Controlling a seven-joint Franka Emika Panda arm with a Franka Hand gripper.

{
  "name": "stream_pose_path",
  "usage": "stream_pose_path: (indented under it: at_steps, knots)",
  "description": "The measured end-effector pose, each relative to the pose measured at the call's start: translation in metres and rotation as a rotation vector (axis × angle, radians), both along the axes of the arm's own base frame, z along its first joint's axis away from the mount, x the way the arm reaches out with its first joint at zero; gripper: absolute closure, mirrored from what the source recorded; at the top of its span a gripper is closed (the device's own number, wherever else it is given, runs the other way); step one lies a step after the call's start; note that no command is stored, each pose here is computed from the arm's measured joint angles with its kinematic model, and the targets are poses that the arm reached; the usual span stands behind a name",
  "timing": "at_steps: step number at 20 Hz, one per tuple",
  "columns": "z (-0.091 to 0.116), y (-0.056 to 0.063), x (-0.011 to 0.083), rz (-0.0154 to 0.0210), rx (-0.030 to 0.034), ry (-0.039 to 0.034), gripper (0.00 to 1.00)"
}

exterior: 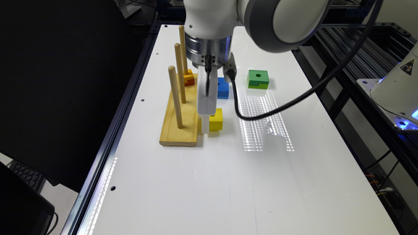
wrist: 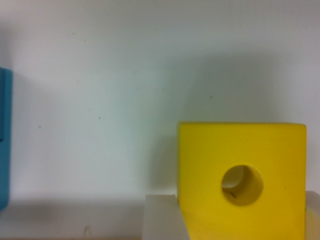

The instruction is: Pick up yellow block.

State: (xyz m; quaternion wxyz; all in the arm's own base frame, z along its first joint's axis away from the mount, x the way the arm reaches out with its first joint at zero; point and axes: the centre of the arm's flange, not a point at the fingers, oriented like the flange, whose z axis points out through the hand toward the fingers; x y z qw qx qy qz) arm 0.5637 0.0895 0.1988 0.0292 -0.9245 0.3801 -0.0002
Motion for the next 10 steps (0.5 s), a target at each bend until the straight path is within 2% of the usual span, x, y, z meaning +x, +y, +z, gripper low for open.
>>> stream_pose_path:
  at_steps: [3, 5, 9, 10]
  knots:
    - [0.024, 0.0, 0.0003, 0.0036, -0.0076, 0.0024, 1.0]
    - [0.037, 0.001, -0.0011, 0.0066, -0.0121, 0.0072, 1.0]
    - [0.04, 0.001, -0.003, 0.008, -0.014, 0.0108, 1.0]
    - [0.042, 0.001, -0.0027, 0.0081, -0.014, 0.008, 1.0]
